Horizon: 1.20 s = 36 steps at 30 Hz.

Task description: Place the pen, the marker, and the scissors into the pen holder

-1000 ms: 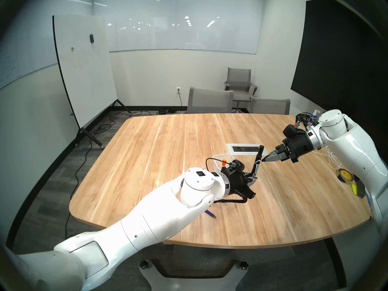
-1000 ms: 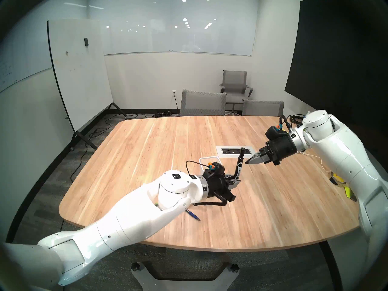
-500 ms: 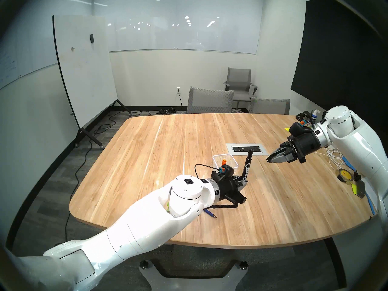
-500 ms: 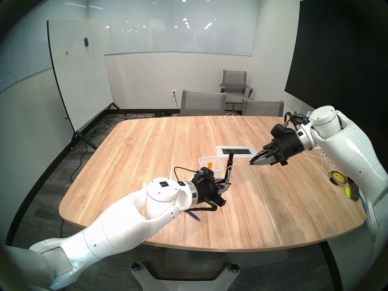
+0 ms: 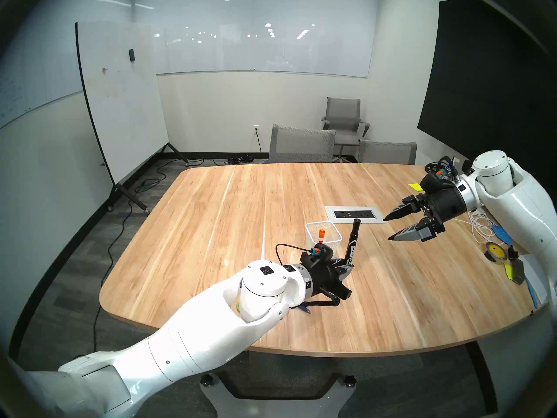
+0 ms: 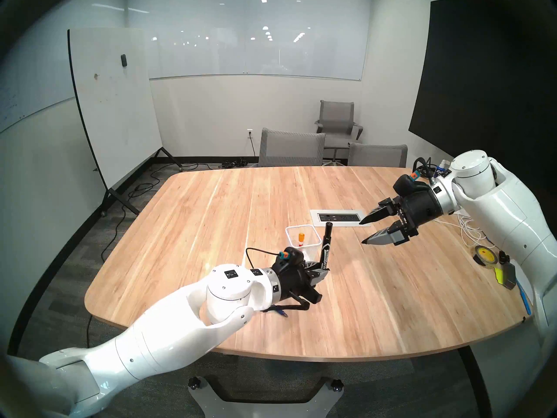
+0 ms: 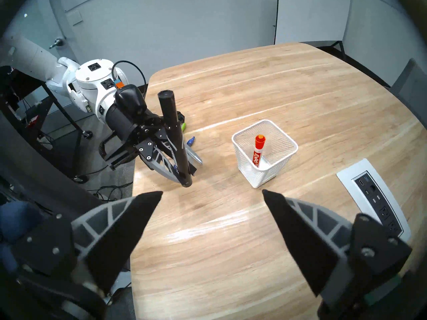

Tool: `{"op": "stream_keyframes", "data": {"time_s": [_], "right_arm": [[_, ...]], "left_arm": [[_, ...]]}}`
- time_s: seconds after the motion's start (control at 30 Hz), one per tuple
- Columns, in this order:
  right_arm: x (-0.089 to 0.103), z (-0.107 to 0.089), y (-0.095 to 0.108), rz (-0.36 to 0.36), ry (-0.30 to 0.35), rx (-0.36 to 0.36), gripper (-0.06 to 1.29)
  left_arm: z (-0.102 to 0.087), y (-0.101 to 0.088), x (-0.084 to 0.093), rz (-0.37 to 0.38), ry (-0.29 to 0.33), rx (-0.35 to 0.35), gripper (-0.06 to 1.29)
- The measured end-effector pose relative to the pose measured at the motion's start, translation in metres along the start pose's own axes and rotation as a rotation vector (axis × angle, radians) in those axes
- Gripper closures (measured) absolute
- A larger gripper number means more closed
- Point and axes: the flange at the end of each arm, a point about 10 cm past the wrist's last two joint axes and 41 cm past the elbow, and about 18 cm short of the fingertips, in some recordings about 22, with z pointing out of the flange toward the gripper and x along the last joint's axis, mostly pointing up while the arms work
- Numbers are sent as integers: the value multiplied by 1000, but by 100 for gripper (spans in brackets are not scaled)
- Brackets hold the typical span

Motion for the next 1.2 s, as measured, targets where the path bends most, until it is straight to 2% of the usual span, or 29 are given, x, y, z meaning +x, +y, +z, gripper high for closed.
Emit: {"op": "stream_keyframes", "data": {"time_s": [0.67, 1.2], "right_arm": [[10, 9, -12, 10, 18, 29, 2], [14, 17, -16, 13, 20, 49, 2]], "left_arm": [[19, 5, 2, 24, -9, -66, 107], [34, 10, 12, 33, -4, -129, 107]]}}
